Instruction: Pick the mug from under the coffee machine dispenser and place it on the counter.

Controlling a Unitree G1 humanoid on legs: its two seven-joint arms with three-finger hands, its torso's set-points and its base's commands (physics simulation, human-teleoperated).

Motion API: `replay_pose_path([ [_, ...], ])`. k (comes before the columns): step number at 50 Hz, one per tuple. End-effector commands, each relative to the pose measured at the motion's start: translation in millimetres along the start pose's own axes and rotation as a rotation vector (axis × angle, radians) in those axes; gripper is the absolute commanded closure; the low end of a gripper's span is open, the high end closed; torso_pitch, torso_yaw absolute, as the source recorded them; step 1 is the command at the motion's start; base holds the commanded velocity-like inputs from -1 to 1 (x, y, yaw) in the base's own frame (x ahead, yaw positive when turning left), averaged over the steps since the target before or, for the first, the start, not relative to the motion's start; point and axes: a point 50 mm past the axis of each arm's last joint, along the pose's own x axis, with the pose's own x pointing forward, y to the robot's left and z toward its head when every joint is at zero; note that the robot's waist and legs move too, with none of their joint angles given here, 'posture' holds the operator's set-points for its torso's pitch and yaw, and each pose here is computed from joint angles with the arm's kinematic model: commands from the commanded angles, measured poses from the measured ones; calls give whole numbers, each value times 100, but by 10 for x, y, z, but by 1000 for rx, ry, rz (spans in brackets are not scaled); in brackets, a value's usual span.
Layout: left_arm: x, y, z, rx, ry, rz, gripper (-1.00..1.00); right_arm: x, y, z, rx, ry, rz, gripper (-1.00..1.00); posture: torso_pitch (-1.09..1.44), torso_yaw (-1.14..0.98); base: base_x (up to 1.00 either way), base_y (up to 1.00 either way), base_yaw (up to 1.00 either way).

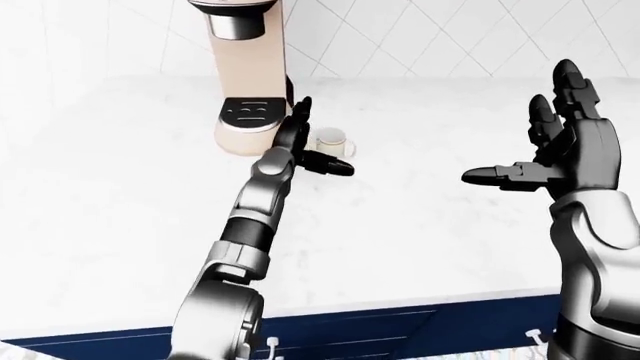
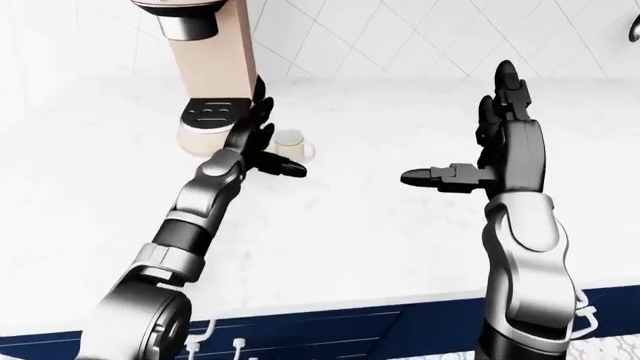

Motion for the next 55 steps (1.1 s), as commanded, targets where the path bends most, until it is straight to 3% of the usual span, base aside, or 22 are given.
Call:
replay_pose_path([
  [1,-6,59,206,18,-63,29,-100,6,-22,180,-15,-91,-9,-100,0,0,0,0,0],
  [10,-108,52,286,6,-78,21,-100,7,-26,195,-15,-94,-10,-100,0,0,0,0,0],
  [19,-405,-47,579,4,-141,-17,-100,5,-19,203,-16,-95,-9,-100,0,0,0,0,0],
  [27,-543,-35,658,1,-153,-21,-100,-5,4,169,-16,-91,-6,-100,0,0,0,0,0],
  [39,-606,-10,1152,18,-249,-39,-100,-23,98,106,-13,-81,19,-100,0,0,0,0,0],
  [45,-569,-16,1321,35,-277,-47,-100,-33,87,136,-12,-86,19,-100,0,0,0,0,0],
  [55,-731,-44,1514,48,-303,-66,-100,-47,164,79,-4,-76,36,-100,0,0,0,0,0],
])
